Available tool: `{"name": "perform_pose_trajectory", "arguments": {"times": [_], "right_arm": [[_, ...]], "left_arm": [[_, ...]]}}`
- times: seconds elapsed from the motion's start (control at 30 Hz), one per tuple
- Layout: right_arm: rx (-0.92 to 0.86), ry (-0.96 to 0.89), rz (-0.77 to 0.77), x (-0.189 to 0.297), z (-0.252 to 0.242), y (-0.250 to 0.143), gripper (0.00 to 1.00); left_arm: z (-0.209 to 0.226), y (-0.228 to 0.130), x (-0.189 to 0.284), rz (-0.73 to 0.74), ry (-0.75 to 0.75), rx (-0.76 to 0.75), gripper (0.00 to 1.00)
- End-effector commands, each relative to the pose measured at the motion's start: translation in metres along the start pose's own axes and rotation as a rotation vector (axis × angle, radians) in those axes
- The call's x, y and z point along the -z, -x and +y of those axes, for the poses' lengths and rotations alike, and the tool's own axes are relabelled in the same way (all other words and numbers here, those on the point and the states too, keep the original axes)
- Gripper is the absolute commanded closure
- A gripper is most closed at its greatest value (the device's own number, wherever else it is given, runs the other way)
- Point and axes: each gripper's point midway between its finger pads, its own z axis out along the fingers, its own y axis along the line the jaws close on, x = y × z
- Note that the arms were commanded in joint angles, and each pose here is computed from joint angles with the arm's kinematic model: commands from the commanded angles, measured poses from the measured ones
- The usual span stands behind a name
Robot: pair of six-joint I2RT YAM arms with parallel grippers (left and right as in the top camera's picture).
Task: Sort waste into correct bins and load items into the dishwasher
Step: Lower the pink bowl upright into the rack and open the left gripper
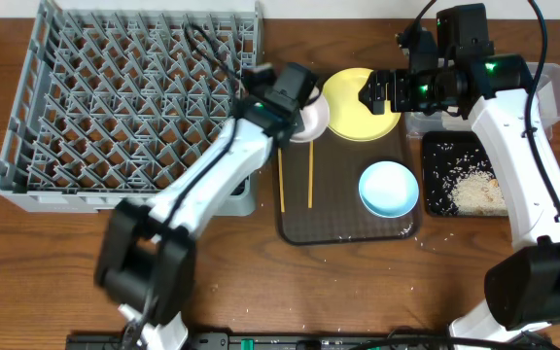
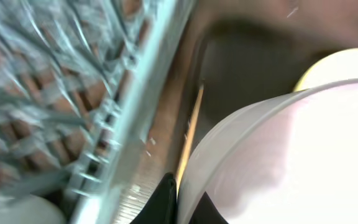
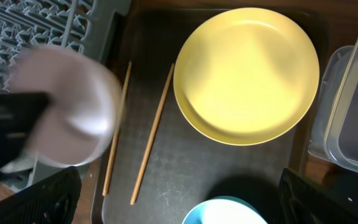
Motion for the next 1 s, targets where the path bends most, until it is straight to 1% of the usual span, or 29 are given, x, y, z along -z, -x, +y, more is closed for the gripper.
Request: {"name": "perform_pose_trajectory", "arguments": {"times": [0.0, 0.1, 0.2, 0.3, 0.37, 0.5, 0.67, 0.97], "right_arm": [[0.011, -0.003, -0.009, 0.004, 0.0, 0.001, 0.01], [0.011, -0.003, -0.009, 0.004, 0.0, 0.001, 0.01], [0.011, -0.003, -0.009, 0.004, 0.0, 0.001, 0.01], [0.011, -0.003, -0.009, 0.004, 0.0, 0.001, 0.01], [0.011, -0.003, -0.009, 0.004, 0.0, 0.001, 0.01], [0.011, -0.003, -0.009, 0.004, 0.0, 0.001, 0.01], [0.011, -0.002, -0.009, 0.004, 0.001, 0.001, 0.01], [0.011, -0.003, -0.009, 0.004, 0.0, 0.001, 0.01]], "left_arm": [[0.028, 0.041, 0.04, -0.177, 0.133, -0.239, 0.93], [0.059, 0.068, 0.065, -0.291, 0.317, -0.32, 0.93], [0.091, 0.082, 0.081, -0.344, 0.514, -0.379, 0.93], [0.124, 0.092, 0.106, -0.436, 0.785, -0.395, 0.92], [0.129, 0.093, 0.111, -0.465, 0.855, -0.409, 0.92], [0.138, 0.088, 0.11, -0.521, 0.942, -0.39, 0.93], [0.142, 0.081, 0.097, -0.57, 1.032, -0.397, 0.93], [0.137, 0.067, 0.057, -0.549, 1.118, -0.485, 0.93]]}}
